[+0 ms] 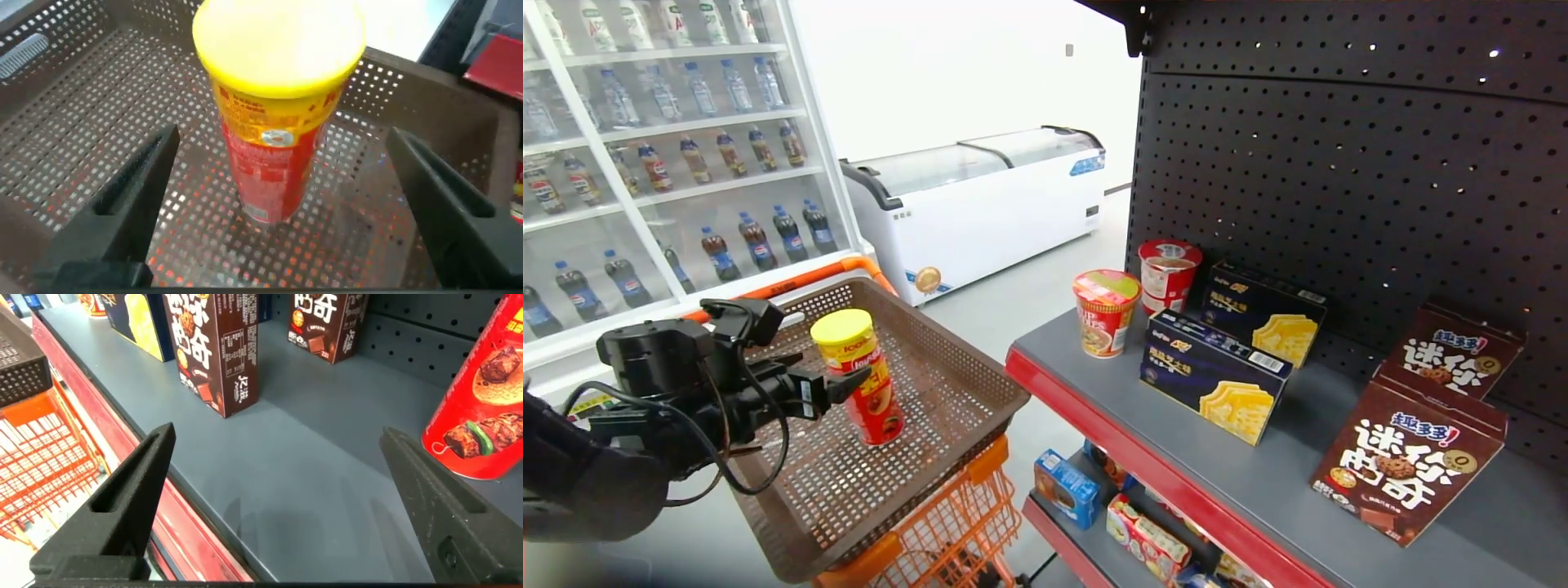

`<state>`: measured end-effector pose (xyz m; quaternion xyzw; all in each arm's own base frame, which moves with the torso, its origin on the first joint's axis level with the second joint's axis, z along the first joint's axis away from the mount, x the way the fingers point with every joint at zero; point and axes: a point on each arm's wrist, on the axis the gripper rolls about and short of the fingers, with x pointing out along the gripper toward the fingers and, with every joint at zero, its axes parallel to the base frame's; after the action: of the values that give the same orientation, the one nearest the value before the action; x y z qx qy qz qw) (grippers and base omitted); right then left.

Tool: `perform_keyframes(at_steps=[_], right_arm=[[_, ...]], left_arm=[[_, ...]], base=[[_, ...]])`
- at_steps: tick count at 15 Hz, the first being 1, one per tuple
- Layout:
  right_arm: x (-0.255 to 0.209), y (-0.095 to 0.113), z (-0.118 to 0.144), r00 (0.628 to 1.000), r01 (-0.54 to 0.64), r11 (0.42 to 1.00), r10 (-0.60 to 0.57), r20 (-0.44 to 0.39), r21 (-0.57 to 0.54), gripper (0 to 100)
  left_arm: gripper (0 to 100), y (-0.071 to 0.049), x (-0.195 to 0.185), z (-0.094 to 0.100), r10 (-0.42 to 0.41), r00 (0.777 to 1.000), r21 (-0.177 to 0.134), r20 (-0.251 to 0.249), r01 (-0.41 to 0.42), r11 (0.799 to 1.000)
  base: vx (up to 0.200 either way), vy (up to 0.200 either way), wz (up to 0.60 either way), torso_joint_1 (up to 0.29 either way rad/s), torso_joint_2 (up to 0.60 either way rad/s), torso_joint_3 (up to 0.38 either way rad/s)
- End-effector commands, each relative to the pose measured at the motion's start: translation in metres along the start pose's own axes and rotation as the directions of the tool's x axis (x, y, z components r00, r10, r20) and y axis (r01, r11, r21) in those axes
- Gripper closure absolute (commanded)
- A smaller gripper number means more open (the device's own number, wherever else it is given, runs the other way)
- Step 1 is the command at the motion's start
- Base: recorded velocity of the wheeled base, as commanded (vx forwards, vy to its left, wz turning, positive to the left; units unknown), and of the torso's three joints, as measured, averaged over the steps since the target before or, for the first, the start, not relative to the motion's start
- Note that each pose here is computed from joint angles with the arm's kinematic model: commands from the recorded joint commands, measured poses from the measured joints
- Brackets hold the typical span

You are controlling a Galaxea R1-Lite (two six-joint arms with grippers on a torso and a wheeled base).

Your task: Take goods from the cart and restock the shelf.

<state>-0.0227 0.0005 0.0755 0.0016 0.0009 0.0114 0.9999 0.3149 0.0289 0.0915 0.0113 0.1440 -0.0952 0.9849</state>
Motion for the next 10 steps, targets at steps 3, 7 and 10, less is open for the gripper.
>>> perform_keyframes(at_steps=[3,7,10], right_arm=[[0.000,0.000,0.000,1.000,0.000,1.000,0.000,0.000,0.000,0],[0.000,0.000,0.000,1.000,-0.002,1.000,0.002,0.000,0.000,0],[0.000,0.000,0.000,1.000,0.000,1.000,0.000,0.000,0.000,0]], left_arm=[[0,0.008,0.042,-0.028,-0.009,1.000,-0.002,-0.027,0.009,1.000],[0,0.006,0.072,-0.024,-0.031,0.999,0.022,0.024,0.031,0.999],[0,0.003,0.075,-0.029,-0.043,0.999,0.017,0.002,0.043,0.999]], base=[[0.000,0.000,0.00,0.000,0.00,0.000],[0.000,0.000,0.00,0.000,0.00,0.000],[0.000,0.000,0.00,0.000,0.00,0.000]])
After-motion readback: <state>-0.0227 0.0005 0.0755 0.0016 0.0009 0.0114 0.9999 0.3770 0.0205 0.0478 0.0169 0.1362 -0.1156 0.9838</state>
